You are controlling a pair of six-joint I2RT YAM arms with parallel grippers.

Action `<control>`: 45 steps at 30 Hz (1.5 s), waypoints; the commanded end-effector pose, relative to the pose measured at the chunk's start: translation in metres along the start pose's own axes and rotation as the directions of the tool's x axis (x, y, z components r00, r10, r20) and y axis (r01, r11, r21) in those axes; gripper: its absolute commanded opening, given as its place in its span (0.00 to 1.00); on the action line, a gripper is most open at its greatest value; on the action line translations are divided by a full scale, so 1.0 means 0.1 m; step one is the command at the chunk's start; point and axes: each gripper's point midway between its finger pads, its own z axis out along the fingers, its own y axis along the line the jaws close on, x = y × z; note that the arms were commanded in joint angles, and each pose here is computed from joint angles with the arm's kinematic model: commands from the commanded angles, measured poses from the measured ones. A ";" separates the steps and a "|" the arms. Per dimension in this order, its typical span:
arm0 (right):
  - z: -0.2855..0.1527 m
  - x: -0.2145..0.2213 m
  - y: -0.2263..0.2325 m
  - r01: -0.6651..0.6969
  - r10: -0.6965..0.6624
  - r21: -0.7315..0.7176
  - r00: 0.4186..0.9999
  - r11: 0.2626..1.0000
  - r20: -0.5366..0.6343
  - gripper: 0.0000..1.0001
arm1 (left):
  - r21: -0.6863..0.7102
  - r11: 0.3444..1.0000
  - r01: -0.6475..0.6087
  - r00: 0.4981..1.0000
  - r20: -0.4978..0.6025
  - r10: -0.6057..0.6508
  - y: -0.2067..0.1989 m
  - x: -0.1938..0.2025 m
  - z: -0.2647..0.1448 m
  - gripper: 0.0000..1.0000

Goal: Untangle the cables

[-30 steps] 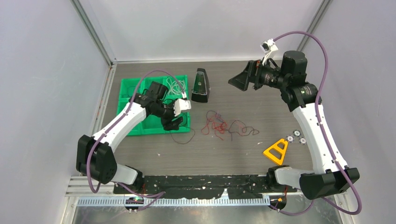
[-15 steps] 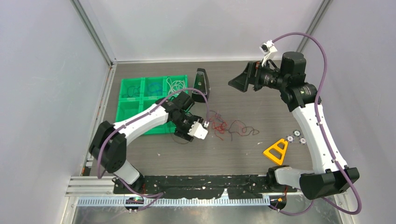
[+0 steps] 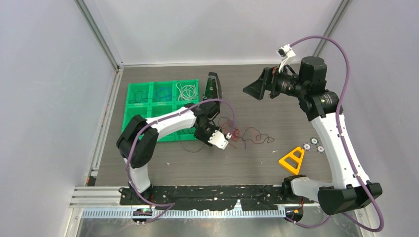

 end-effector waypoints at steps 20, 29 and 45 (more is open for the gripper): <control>-0.11 -0.09 -0.05 0.028 -0.029 0.028 0.999 0.999 0.036 0.95 | -0.381 0.792 0.477 0.876 0.277 -0.395 0.64 0.50 -1.16 0.00; -0.08 -0.12 -0.07 0.030 -0.031 0.031 0.999 0.999 0.036 0.95 | -0.626 0.449 0.637 0.706 0.241 -0.666 0.90 1.56 -1.22 0.00; -0.07 -0.12 -0.11 0.030 -0.032 0.041 0.999 0.999 0.031 0.95 | -0.601 0.513 0.613 0.695 0.101 -0.712 0.51 1.58 -0.98 0.00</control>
